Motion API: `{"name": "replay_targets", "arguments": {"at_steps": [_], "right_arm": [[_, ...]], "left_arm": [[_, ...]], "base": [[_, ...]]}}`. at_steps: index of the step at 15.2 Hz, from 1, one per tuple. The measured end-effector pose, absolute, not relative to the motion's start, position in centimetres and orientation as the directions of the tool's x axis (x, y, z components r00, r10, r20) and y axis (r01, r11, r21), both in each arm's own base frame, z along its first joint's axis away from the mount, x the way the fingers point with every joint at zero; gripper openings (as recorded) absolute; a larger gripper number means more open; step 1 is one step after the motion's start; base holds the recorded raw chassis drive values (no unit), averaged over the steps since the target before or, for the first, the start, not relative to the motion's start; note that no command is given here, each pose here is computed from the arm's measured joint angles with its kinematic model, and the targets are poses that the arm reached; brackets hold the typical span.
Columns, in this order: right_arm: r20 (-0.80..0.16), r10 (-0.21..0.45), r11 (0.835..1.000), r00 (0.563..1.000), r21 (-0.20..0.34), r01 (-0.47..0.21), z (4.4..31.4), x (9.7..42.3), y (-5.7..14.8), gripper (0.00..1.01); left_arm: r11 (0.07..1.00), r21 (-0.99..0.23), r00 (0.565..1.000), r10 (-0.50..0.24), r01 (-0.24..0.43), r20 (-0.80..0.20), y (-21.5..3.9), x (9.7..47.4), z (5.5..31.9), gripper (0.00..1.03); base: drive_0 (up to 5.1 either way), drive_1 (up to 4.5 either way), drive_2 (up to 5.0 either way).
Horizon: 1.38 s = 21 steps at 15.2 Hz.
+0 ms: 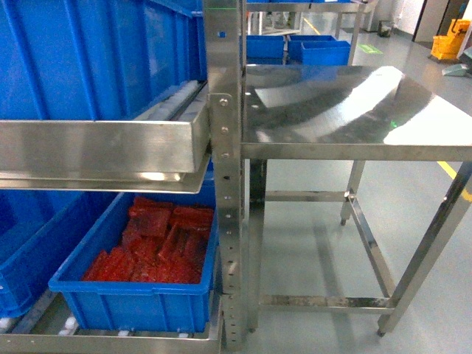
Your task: Sort blue parts and orange caps into right shelf containers
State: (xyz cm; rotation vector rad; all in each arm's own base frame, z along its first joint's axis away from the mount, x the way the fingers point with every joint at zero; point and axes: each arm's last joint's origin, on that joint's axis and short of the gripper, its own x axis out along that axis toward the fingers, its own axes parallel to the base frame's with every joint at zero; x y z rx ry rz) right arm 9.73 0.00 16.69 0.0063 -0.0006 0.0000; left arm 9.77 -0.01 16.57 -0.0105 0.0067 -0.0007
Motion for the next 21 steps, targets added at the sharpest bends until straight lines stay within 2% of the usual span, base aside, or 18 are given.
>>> {"name": "replay_targets", "arguments": {"at_steps": [21], "right_arm": [[0.002,0.0,1.0,1.0,0.007,0.0,16.7,9.73,0.0,0.42]], "left_arm": [[1.0,-0.011,1.0,-0.001,0.001,-0.007,-0.01,9.77,16.57,0.43]], "base": [[-5.0,2.37,2.4]]}}
